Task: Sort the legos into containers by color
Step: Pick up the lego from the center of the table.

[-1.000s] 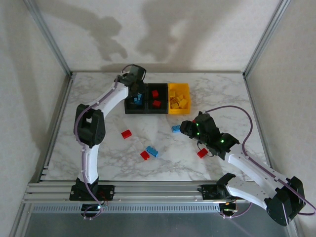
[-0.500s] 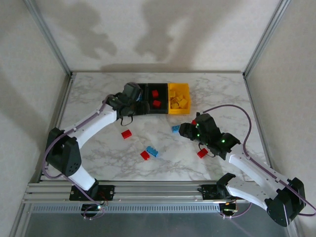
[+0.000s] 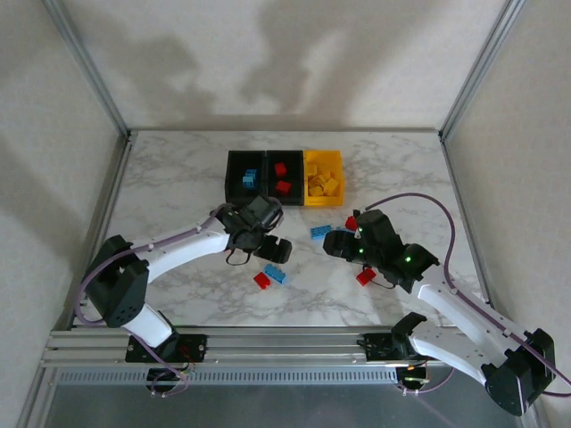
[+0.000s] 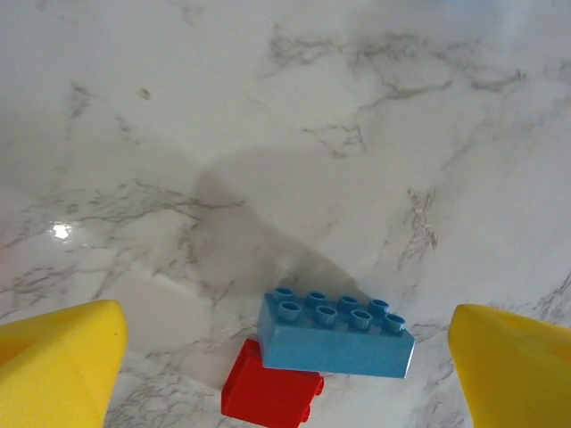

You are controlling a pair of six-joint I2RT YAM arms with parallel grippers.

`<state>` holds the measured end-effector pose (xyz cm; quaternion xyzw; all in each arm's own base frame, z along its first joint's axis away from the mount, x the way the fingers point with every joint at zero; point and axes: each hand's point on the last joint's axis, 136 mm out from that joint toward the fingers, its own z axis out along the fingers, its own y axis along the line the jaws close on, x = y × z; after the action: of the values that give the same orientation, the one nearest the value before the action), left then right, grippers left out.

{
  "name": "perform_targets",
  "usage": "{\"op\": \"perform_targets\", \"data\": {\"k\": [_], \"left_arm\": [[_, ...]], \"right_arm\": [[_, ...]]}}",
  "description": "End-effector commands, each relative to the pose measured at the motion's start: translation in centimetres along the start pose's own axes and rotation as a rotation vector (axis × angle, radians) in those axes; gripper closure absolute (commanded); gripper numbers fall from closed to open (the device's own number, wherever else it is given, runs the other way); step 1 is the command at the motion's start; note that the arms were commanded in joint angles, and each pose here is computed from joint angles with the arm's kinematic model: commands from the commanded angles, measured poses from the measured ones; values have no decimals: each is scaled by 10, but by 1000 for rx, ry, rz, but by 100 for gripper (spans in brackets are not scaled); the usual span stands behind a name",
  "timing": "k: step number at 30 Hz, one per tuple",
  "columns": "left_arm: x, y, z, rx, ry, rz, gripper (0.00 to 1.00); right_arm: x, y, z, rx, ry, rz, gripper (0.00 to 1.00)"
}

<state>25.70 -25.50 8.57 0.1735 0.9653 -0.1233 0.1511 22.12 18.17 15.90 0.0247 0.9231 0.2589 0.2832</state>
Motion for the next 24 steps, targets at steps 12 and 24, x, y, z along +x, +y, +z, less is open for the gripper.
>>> {"op": "perform_targets", "data": {"k": [12, 24], "left_arm": [[41, -10, 42, -67, 173, 151, 1], [49, -20, 52, -68, 221, 169, 25]], "right_arm": [[7, -20, -10, 38, -16, 18, 32], [6, -24, -3, 60, -17, 27, 32]]}}
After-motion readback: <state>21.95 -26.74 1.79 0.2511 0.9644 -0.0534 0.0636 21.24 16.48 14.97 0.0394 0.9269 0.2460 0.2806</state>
